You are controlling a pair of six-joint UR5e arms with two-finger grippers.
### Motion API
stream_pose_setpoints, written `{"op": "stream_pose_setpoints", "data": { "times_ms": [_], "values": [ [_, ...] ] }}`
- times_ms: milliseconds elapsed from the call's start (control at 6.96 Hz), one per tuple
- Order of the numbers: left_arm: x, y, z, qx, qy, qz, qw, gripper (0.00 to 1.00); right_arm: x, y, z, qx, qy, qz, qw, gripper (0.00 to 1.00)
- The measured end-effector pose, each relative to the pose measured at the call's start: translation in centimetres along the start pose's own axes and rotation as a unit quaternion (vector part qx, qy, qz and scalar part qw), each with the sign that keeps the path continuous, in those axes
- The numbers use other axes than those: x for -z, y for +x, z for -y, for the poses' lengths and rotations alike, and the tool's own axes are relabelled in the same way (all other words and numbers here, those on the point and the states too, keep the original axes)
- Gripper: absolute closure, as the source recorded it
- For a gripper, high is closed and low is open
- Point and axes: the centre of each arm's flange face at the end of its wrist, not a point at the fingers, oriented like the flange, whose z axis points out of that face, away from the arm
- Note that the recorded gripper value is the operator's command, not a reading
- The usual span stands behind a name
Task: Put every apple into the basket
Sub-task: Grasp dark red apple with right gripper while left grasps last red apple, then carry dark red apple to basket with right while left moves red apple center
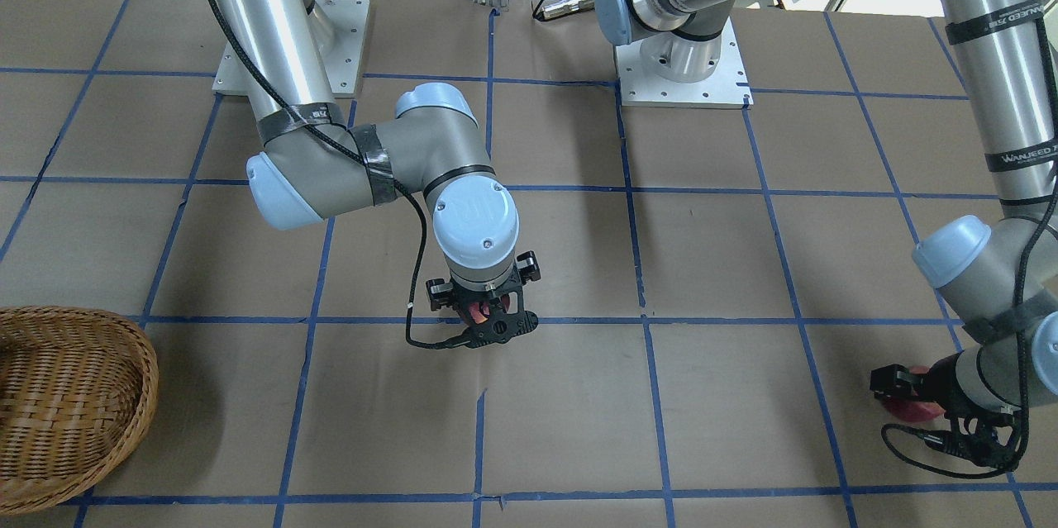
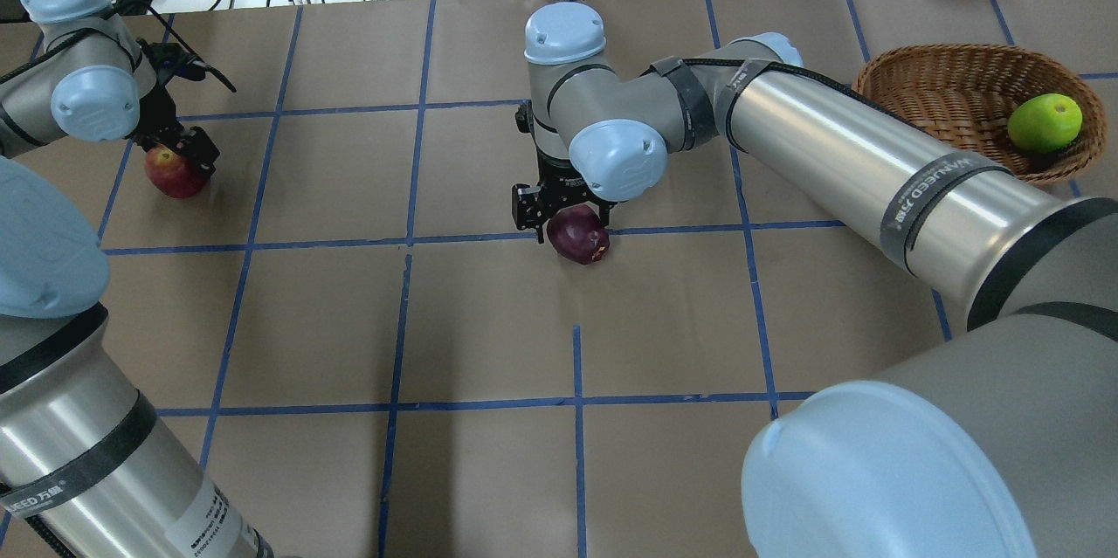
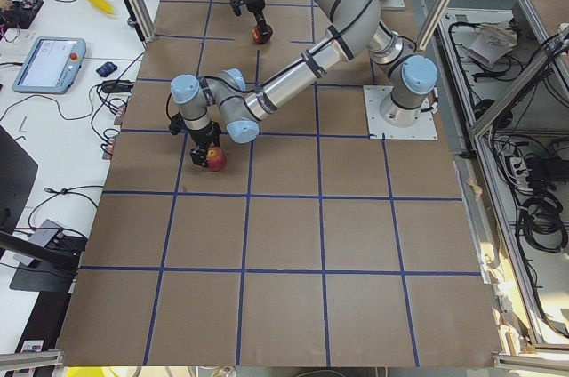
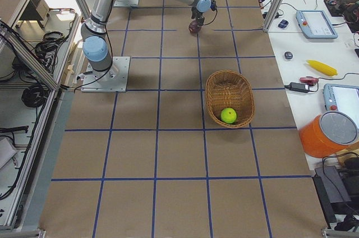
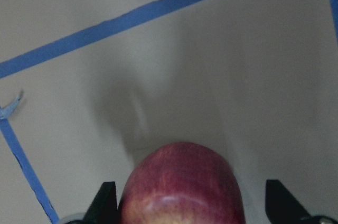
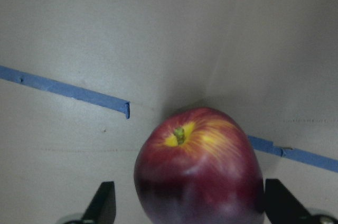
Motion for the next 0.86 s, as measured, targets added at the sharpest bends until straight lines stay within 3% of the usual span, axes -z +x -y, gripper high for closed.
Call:
{"op": "stream_pose_setpoints", "data": {
  "times_ms": [144, 287, 431, 719, 862],
  "values": [
    [-0.1, -0.5, -0.4, 0.002, 0.000, -0.003, 1.0000, 0.82, -0.6, 0.0, 0.2, 0.002, -0.002, -0.001, 1.0000, 0.08],
    [0.5, -0.9, -0.8, 0.005, -0.003, -0.008, 1.0000, 0.82, -1.0, 0.1, 0.4, 0.002, 0.004, -0.003, 1.0000, 0.78],
    [1.6, -0.6, -1.0, 0.005, -0.011, -0.017, 0.9998, 0.82, -1.1, 0.3, 0.8, -0.001, 0.023, -0.003, 0.9997, 1.00],
    [5.3, 3.2, -0.4, 0.026, -0.034, -0.051, 0.9978, 0.82, 0.5, 1.9, 1.8, -0.012, 0.063, -0.016, 0.9978, 1.00],
    [7.7, 7.1, 0.2, 0.058, -0.046, -0.076, 0.9944, 0.82, 3.1, 4.2, 1.8, -0.028, 0.072, -0.026, 0.9966, 1.00]
  ]
}}
